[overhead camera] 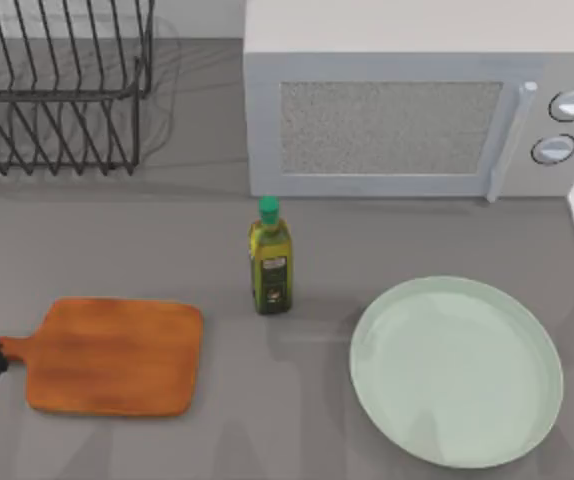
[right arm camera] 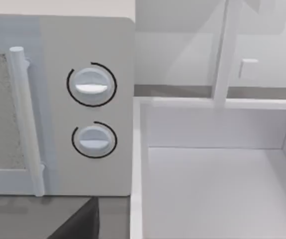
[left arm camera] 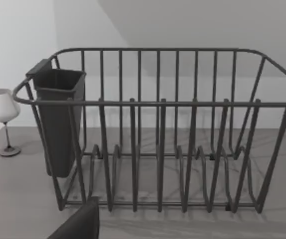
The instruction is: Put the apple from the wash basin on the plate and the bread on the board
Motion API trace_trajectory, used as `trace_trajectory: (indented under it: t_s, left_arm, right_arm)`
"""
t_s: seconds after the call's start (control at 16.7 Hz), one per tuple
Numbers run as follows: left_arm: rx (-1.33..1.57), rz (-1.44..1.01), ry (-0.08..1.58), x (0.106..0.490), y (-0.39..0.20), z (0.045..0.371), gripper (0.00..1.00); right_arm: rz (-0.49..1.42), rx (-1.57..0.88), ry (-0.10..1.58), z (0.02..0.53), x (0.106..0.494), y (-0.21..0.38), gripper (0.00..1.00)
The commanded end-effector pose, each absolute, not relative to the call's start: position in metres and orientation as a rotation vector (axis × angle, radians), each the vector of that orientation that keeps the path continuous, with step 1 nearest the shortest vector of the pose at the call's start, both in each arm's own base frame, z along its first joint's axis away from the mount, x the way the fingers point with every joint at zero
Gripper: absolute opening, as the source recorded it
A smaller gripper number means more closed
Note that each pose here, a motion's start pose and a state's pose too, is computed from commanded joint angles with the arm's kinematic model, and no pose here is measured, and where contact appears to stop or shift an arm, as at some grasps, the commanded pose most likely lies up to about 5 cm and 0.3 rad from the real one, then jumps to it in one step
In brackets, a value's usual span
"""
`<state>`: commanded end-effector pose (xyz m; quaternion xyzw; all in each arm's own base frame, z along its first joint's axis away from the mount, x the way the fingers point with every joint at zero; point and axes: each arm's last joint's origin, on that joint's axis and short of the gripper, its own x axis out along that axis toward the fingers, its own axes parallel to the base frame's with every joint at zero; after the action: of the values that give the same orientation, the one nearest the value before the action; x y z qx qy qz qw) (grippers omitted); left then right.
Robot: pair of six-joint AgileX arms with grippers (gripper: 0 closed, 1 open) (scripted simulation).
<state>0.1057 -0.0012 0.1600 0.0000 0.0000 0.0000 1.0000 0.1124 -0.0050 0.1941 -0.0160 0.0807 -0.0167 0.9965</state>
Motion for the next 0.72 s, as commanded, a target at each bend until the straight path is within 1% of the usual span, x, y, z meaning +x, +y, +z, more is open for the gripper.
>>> trace_trajectory:
  t_s: [0.18,0.3,0.54,0.72]
  left_arm:
    - [0.0,0.0,0.0,0.106,-0.001,0.16,1.0]
    - [0.0,0.0,0.0,0.106,-0.001,0.16,1.0]
    - [0.0,0.0,0.0,0.106,-0.001,0.16,1.0]
    - [0.0,0.0,0.0,0.106,-0.001,0.16,1.0]
  right_arm:
    - [-0.059,-0.056,0.348,0.222,0.131,-0.01,1.0]
    - [-0.073,-0.069,0.5,0.239,0.154,-0.015,1.0]
    - [-0.085,-0.077,0.835,0.254,0.218,-0.034,1.0]
    - [-0.076,-0.066,1.084,0.242,0.272,-0.053,1.0]
